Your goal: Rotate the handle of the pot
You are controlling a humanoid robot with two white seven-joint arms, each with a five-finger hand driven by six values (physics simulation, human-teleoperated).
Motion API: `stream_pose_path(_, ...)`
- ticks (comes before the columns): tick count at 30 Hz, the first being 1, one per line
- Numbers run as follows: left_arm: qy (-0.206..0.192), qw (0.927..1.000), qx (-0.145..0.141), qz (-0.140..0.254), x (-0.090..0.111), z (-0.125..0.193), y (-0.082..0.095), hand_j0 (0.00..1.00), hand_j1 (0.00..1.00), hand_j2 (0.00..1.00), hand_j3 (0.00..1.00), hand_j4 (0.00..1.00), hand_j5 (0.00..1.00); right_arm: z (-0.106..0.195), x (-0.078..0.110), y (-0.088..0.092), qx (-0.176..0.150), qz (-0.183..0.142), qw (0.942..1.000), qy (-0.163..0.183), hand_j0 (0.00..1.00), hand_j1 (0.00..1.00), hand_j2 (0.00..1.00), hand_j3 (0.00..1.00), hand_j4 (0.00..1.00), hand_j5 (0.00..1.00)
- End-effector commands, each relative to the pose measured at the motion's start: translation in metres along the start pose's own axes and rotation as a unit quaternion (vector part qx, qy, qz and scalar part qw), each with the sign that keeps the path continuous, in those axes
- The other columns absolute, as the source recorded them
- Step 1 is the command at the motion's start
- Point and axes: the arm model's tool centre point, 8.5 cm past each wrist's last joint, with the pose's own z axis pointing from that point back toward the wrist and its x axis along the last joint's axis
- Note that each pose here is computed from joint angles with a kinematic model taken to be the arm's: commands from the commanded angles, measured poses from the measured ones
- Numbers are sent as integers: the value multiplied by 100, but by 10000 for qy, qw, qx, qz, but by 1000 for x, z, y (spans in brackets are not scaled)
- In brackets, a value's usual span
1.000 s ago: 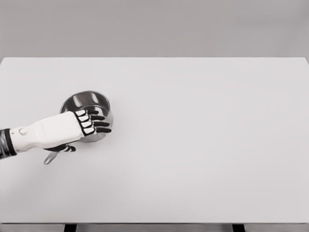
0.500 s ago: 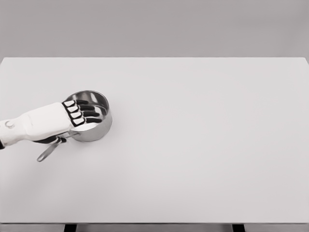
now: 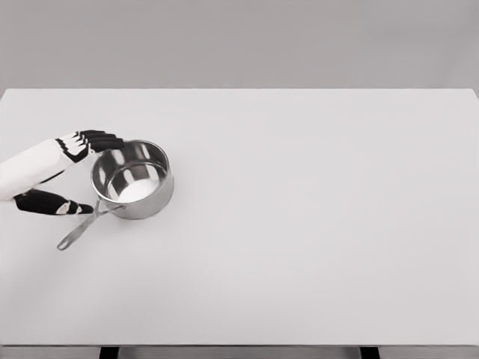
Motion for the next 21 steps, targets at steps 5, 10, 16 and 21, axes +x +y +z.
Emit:
stream_pose_path(5, 168, 9981, 328, 489, -3, 15, -3, 100, 100, 100, 100, 100, 100, 0, 0, 0, 1, 2, 10000, -3, 100, 100, 100, 100, 100, 100)
stream_pose_path(10, 162, 9980, 332, 519, -3, 14, -6, 100, 100, 100, 100, 100, 100, 0, 0, 0, 2, -1, 10000, 4, 100, 100, 100, 100, 100, 100)
stream_pose_path(16, 211, 9977, 321, 555, -4, 18, -17, 100, 100, 100, 100, 100, 100, 0, 0, 0, 1, 2, 10000, -3, 100, 100, 100, 100, 100, 100)
stream_pose_path(21, 275, 9969, 275, 687, -5, 22, -28, 100, 100, 100, 100, 100, 100, 0, 0, 0, 2, -1, 10000, 4, 100, 100, 100, 100, 100, 100)
